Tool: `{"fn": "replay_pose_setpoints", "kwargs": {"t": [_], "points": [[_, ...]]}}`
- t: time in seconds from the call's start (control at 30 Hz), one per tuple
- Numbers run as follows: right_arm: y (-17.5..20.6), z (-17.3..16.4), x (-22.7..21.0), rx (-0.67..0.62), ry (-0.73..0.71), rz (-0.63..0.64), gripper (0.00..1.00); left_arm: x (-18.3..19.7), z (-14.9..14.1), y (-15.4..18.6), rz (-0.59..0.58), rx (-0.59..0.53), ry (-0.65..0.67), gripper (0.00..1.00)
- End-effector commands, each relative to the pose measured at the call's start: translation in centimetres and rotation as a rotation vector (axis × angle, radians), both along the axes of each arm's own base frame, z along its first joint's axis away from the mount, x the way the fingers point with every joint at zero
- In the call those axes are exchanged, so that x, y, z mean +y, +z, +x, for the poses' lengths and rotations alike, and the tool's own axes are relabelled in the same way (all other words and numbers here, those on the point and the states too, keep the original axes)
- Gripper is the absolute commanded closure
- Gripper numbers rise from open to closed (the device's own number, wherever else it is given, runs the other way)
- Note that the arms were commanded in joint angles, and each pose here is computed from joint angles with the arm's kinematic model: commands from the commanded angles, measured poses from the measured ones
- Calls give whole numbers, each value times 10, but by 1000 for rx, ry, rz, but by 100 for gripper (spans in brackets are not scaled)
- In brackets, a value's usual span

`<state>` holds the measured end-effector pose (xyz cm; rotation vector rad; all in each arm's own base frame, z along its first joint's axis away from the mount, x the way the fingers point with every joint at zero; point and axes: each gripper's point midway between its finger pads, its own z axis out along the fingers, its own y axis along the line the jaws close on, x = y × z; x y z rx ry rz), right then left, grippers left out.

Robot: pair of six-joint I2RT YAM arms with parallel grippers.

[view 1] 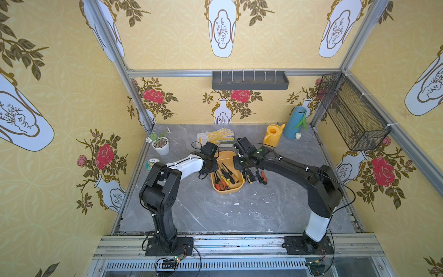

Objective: Take out the screwdriver from the storage box
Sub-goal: Place the screwdriver at the center of the board.

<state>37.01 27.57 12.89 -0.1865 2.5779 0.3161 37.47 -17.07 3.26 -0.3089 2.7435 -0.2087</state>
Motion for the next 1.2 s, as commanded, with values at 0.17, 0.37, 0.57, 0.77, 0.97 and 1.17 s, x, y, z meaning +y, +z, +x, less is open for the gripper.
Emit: {"fn": "replay_pose_setpoints", "kwargs": {"t": [0.17, 0.37, 0.57, 0.77, 0.97, 1.17], "points": [[-2, 4, -67, -9, -93, -81, 100, 7, -18, -15, 32, 84, -5, 100], [-30, -5, -81, 55, -85, -136, 100, 9, -18, -12, 39, 81, -7, 100], [-53, -8, -80, 105, -63, -164, 100, 11, -18, -8, 56, 81, -16, 100], [-69, -8, -72, 154, -45, -153, 100, 12, -16, -6, 65, 76, -22, 100], [-86, -11, -69, 197, -46, -146, 100, 13, -17, -3, 73, 72, -24, 100], [-97, -14, -70, 223, -56, -155, 98, 15, -16, 3, 76, 55, -23, 100]]}}
